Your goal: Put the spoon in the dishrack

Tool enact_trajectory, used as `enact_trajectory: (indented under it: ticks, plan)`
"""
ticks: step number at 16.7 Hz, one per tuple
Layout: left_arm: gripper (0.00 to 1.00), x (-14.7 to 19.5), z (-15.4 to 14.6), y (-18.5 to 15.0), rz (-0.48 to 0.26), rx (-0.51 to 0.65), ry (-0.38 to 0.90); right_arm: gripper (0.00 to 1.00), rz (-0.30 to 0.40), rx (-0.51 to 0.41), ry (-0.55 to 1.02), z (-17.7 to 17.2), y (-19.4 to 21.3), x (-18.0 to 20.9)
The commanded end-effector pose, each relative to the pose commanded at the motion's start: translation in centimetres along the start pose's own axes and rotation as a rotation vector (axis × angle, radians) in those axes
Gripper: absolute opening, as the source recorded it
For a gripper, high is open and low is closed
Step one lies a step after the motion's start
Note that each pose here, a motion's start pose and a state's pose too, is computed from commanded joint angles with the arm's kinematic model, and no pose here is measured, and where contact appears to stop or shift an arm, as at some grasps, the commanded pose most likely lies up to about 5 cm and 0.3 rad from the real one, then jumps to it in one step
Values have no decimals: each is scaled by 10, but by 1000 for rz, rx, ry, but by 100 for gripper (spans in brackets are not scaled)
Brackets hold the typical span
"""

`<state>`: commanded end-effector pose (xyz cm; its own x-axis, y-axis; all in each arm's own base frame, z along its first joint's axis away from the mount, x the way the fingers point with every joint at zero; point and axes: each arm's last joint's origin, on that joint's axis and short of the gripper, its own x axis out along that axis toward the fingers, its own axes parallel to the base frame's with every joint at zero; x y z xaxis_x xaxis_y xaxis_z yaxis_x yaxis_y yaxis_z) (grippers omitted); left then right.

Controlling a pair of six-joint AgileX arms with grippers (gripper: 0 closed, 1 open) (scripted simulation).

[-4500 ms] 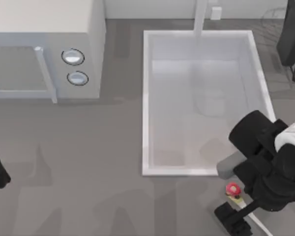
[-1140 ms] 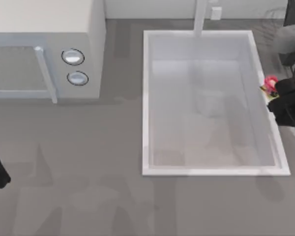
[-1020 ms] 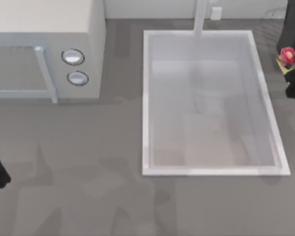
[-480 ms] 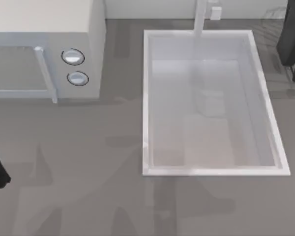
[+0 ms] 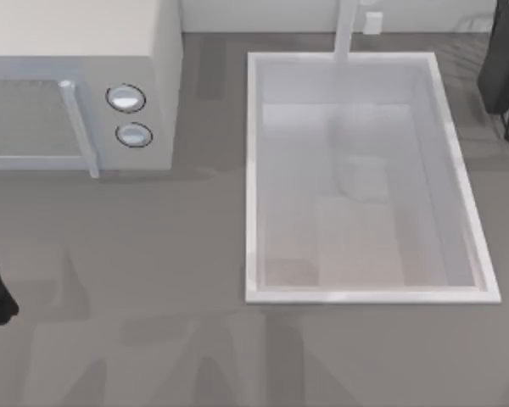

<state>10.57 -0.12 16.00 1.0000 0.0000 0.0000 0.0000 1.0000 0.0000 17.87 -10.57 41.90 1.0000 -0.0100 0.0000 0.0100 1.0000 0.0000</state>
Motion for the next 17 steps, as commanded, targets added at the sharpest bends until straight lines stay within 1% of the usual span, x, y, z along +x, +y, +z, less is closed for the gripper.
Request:
enact_trajectory:
  ticks: [5,7,9,13,17]
  plan:
    - [100,0,0,0,0,0,0,0,2,2,1,-1,-1,5]
    - [100,0,0,0,0,0,0,0,1,4,2,-7,-8,20]
    - [100,0,0,0,0,0,0,0,-1,7,6,-21,-19,48]
    - [100,0,0,0,0,0,0,0,-5,2,0,-74,-34,118]
    - [100,0,0,0,0,0,0,0,-1,-10,-22,-141,-24,174]
